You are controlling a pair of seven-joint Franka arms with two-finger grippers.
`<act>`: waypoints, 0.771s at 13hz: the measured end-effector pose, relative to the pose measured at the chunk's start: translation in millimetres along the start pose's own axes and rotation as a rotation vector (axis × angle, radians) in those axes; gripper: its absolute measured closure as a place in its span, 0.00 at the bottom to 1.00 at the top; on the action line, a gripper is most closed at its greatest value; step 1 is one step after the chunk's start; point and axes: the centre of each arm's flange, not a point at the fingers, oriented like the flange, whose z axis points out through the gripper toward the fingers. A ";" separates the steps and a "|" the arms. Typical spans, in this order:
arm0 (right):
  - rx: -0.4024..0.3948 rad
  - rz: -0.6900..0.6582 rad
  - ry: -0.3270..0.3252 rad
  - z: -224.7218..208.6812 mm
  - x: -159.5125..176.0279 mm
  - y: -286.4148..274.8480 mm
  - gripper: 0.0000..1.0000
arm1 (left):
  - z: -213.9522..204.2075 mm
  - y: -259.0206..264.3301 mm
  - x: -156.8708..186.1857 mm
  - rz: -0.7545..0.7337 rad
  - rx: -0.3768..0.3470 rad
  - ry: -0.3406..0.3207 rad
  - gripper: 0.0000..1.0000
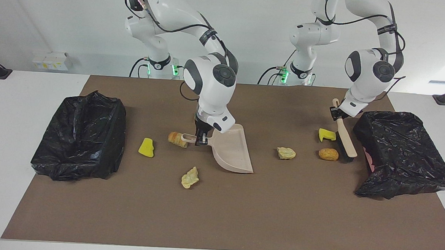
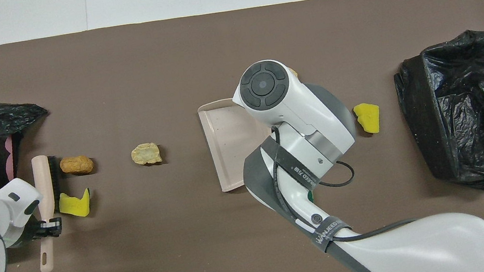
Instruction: Sweep and dump trash in bin
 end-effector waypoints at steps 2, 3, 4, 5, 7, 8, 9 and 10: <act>-0.001 0.036 0.001 1.6 -1.6 0.9 0.69 | 6.5 30.0 5.0 -0.006 0.005 0.004 0.74; -0.007 0.046 0.005 2.3 -1.2 1.5 0.69 | 6.2 45.8 5.8 -0.012 -0.009 0.010 0.74; -0.011 0.051 0.009 5.1 -0.1 2.4 0.69 | 4.5 60.0 5.6 -0.012 -0.033 0.016 0.74; -0.010 0.054 0.010 9.1 0.5 3.2 0.69 | 3.0 73.0 5.1 -0.008 -0.057 0.023 0.74; -0.010 0.058 0.012 14.0 -0.5 5.0 0.69 | -0.3 103.0 1.9 0.000 -0.107 0.027 0.74; -0.011 0.063 0.014 15.5 -0.5 5.7 0.69 | -2.0 121.5 -0.6 0.003 -0.133 0.028 0.74; -0.014 0.072 0.017 17.0 -0.4 6.4 0.69 | -3.2 142.0 -4.0 0.007 -0.152 0.027 0.74; -0.017 0.074 0.019 18.2 -0.2 7.1 0.69 | -3.5 162.2 -7.1 0.009 -0.161 0.024 0.74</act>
